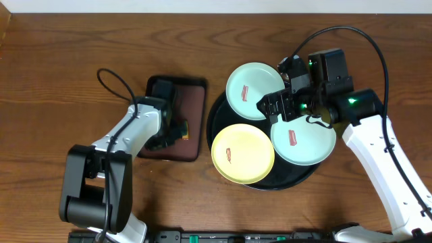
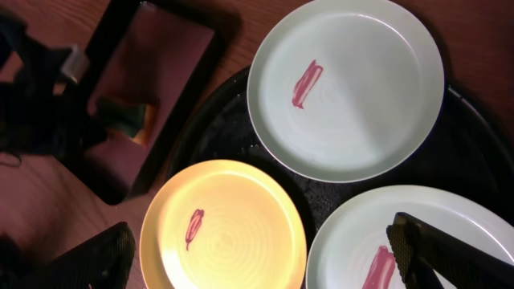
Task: Clean dirty plates on tray and stack at the side
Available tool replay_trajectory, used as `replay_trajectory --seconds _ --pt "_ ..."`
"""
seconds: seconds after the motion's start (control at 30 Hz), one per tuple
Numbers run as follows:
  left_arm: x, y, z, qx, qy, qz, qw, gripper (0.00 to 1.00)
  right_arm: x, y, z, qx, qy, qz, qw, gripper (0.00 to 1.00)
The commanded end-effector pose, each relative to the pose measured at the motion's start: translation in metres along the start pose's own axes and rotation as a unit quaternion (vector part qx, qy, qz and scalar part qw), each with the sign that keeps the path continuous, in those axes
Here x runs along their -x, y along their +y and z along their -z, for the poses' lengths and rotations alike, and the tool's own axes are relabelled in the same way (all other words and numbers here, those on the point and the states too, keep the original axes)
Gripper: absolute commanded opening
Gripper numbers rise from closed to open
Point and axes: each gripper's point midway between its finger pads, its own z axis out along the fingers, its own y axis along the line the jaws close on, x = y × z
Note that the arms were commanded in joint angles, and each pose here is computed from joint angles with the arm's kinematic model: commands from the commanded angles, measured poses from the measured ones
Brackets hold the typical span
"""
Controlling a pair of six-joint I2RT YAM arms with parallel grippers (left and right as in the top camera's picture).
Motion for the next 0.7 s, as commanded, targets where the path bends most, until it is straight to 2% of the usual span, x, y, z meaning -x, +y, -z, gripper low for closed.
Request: replay_trajectory --seconds 0.0,0.17,0.2,0.23,0.3,0.37,0.47,0.5,0.6,0.67 --pt "0.044 0.016 0.018 0.067 -0.088 -0.012 0.994 0.15 0.007 0.004 0.005 -0.001 -0.011 0.009 1.000 0.99" --pt "0.069 0.007 0.025 0.057 -0.138 -0.038 0.988 0.17 0.007 0.004 0.005 -0.001 -0.011 0.009 1.000 0.99" --pt "0.071 0.005 0.025 0.054 -0.142 -0.040 0.988 0.23 0.007 0.004 0.005 -0.001 -0.011 0.009 1.000 0.99" --pt "0.069 0.003 0.027 0.048 -0.137 -0.041 0.989 0.25 0.007 0.004 0.005 -0.001 -0.011 0.009 1.000 0.99" --pt "0.059 -0.003 0.028 0.026 -0.109 -0.046 0.993 0.27 0.007 0.004 0.005 -0.001 -0.011 0.009 1.000 0.99" --pt "0.043 -0.019 0.030 -0.027 -0.067 -0.043 0.996 0.29 0.007 0.004 0.005 -0.001 -0.011 0.009 1.000 0.99" --pt "0.027 -0.042 0.035 -0.098 -0.024 -0.009 0.995 0.31 0.009 0.004 0.005 -0.001 -0.015 0.010 1.000 0.99" --pt "0.025 -0.042 0.035 -0.102 -0.016 0.025 0.994 0.40 0.010 0.004 0.005 -0.001 -0.017 0.011 1.000 0.99" --pt "0.025 -0.042 0.034 -0.101 -0.009 0.095 0.990 0.77 0.011 0.004 0.005 -0.001 -0.018 0.012 1.000 0.99" --pt "0.029 -0.044 0.034 -0.108 -0.012 0.143 0.984 0.85 0.011 0.004 0.005 -0.001 -0.018 0.012 1.000 0.99"
